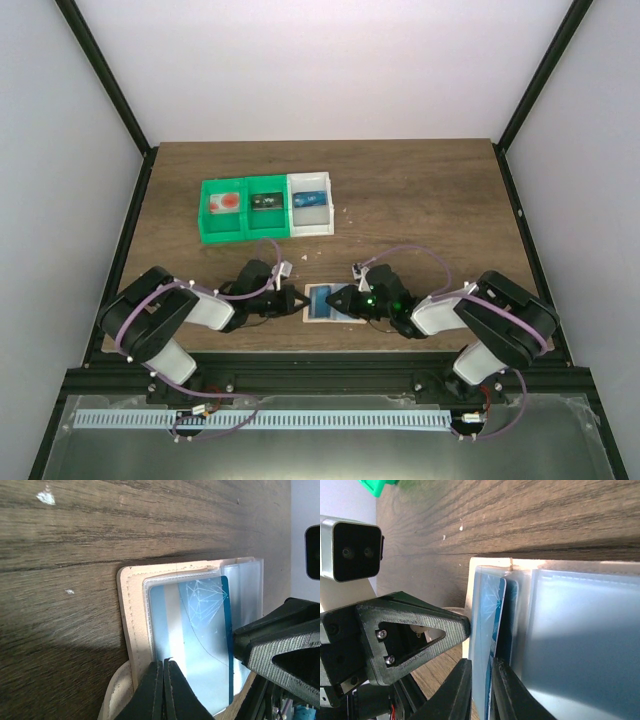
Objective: Take the credit cards out of the card holder
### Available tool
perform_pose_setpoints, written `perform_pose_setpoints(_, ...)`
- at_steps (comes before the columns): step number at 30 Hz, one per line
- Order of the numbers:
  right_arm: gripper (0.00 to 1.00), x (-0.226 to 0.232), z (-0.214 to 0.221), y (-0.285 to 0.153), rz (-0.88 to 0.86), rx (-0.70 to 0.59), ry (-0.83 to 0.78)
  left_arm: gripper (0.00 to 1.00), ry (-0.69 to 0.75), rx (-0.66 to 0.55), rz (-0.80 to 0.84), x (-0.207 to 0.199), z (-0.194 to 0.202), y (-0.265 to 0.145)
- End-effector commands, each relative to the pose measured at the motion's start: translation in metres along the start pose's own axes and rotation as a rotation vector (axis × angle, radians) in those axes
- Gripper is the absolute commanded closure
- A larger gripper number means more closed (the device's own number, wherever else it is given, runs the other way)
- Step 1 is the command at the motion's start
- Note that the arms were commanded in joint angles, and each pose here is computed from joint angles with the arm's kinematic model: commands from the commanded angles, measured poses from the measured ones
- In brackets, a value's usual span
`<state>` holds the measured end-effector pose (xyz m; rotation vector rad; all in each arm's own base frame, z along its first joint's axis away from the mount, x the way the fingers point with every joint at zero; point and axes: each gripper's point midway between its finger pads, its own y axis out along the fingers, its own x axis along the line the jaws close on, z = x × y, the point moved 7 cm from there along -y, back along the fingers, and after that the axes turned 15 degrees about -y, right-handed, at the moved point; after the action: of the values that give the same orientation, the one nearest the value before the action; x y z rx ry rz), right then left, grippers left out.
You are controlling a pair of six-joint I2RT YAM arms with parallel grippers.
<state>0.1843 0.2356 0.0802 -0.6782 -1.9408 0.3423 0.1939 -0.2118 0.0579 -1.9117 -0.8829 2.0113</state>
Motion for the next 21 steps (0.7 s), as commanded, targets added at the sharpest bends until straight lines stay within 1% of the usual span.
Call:
perform_pose_setpoints(1,0.87,0.005,-0.005,0.0,-0.054,-0.025,-0.004,1.0,-0.059,0.076,-0.095,0.025,0.021,0.0)
perform_pose_setpoints(7,0.89,0.002,-0.004,0.001,-0.048,-0.019,0.004,1.0,-0.054,0.074,-0.096,0.024,0.021,0.0)
perform_pose_setpoints(12,0.95,0.0,-0.002,0.001,-0.044,-0.014,0.007,1.0,-0.057,0.074,-0.102,0.026,0.022,0.0)
perform_pose_setpoints(14,0.99,-0.001,-0.002,0.0,-0.039,-0.016,0.006,1.0,-0.055,0.07,-0.104,0.027,0.022,0.0)
perform_pose_setpoints(21,1.0,-0.006,-0.002,-0.006,-0.023,-0.04,0.002,1.0,-0.053,0.058,-0.145,0.033,0.021,0.0)
